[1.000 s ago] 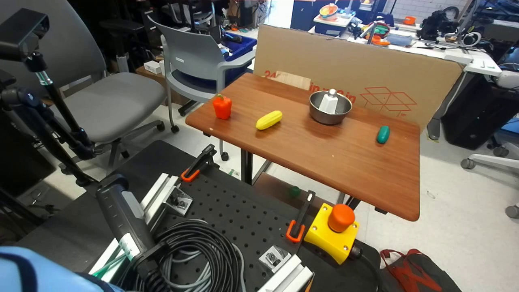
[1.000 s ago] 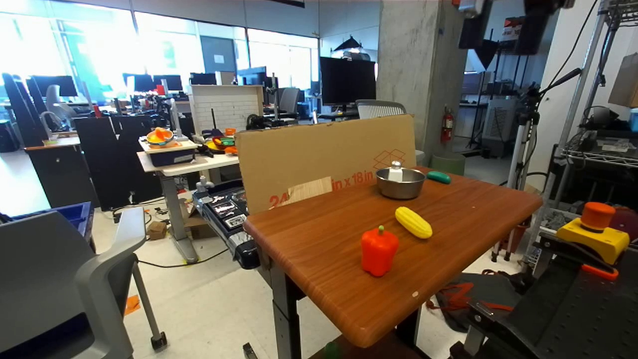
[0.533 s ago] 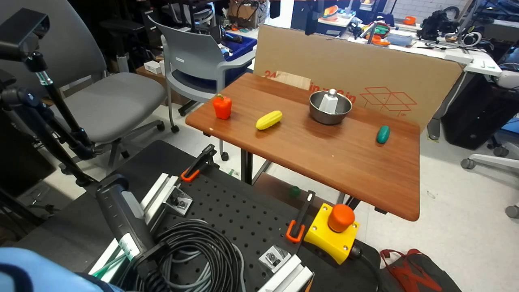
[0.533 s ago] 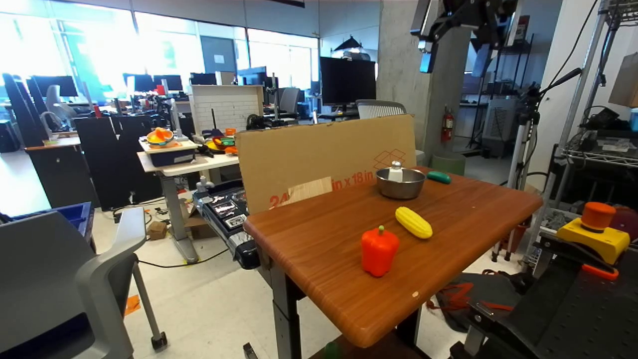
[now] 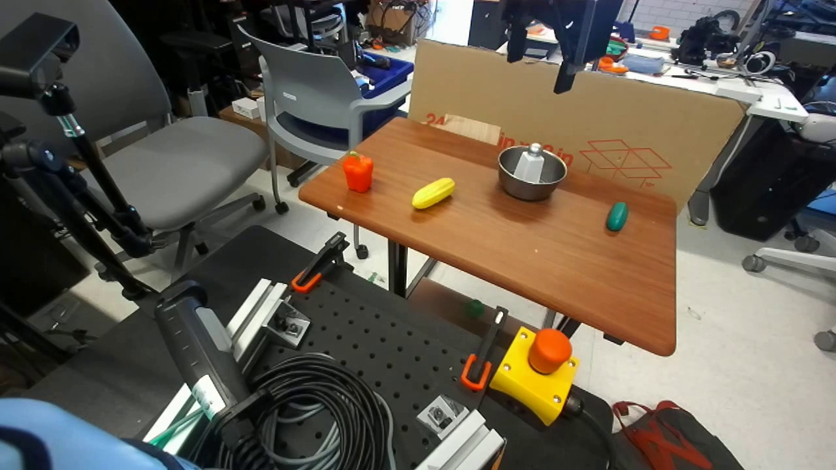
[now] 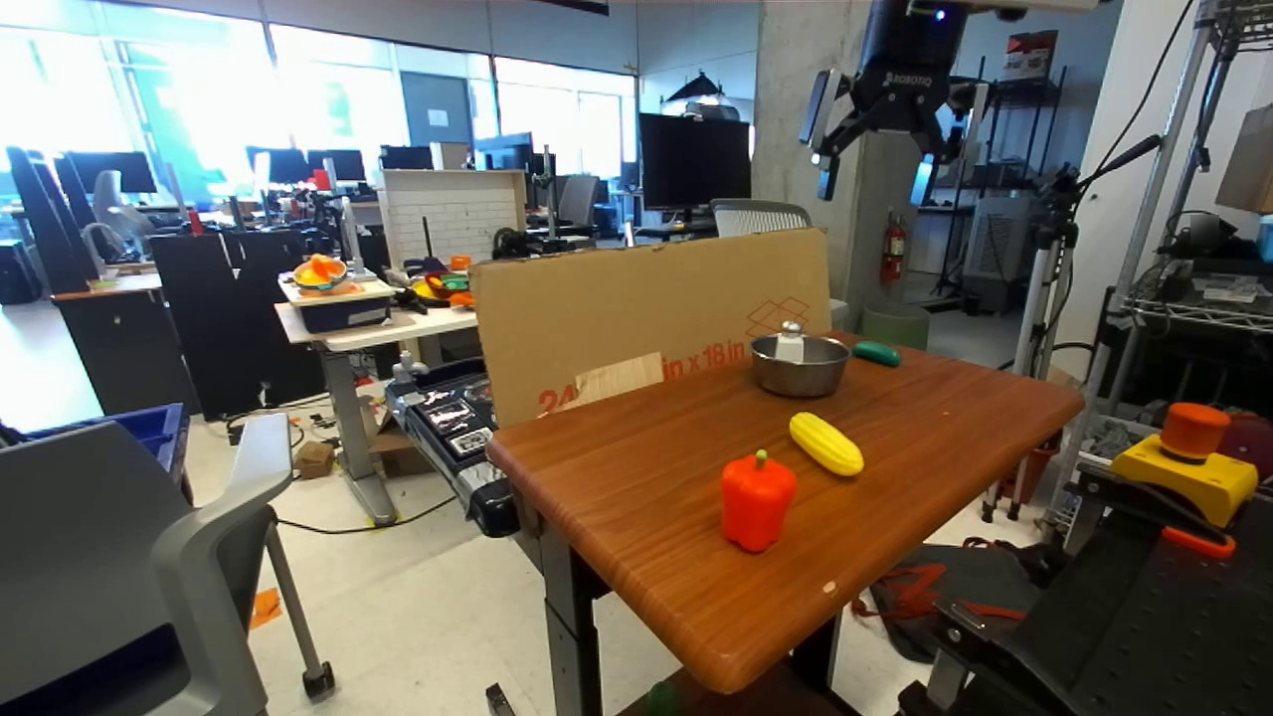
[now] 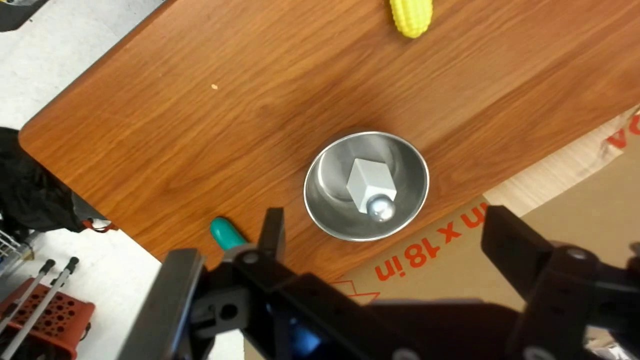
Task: Pick up the salt cellar and put it on the table
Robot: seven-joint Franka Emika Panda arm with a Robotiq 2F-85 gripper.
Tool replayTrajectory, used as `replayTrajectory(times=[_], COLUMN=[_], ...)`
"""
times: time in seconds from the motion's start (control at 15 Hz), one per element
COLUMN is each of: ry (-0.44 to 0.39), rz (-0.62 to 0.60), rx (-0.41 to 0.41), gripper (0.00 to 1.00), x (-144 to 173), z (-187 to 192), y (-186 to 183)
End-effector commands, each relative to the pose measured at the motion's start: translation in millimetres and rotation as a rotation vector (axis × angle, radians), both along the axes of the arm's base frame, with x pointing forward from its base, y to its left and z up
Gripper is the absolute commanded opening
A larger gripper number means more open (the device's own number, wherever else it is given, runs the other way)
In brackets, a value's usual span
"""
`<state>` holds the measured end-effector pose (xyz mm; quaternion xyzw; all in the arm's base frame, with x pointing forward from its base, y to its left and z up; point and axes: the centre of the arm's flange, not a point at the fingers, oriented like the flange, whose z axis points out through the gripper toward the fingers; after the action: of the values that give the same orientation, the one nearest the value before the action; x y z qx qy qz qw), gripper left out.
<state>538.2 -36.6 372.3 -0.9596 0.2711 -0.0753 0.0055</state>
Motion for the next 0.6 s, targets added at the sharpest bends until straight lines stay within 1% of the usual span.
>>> replayTrajectory(times=[0.0, 0.2, 0.53], ry=[-0.001, 0.011, 0.024], rz=[-0.102, -0.156, -0.218], rx=[0.0, 0.003, -0.004], gripper=[1.0, 1.0, 1.0], x=[35.2, 50.9, 76.1], z=[-28.1, -50.9, -75.0], y=[-9.2, -14.3, -16.1])
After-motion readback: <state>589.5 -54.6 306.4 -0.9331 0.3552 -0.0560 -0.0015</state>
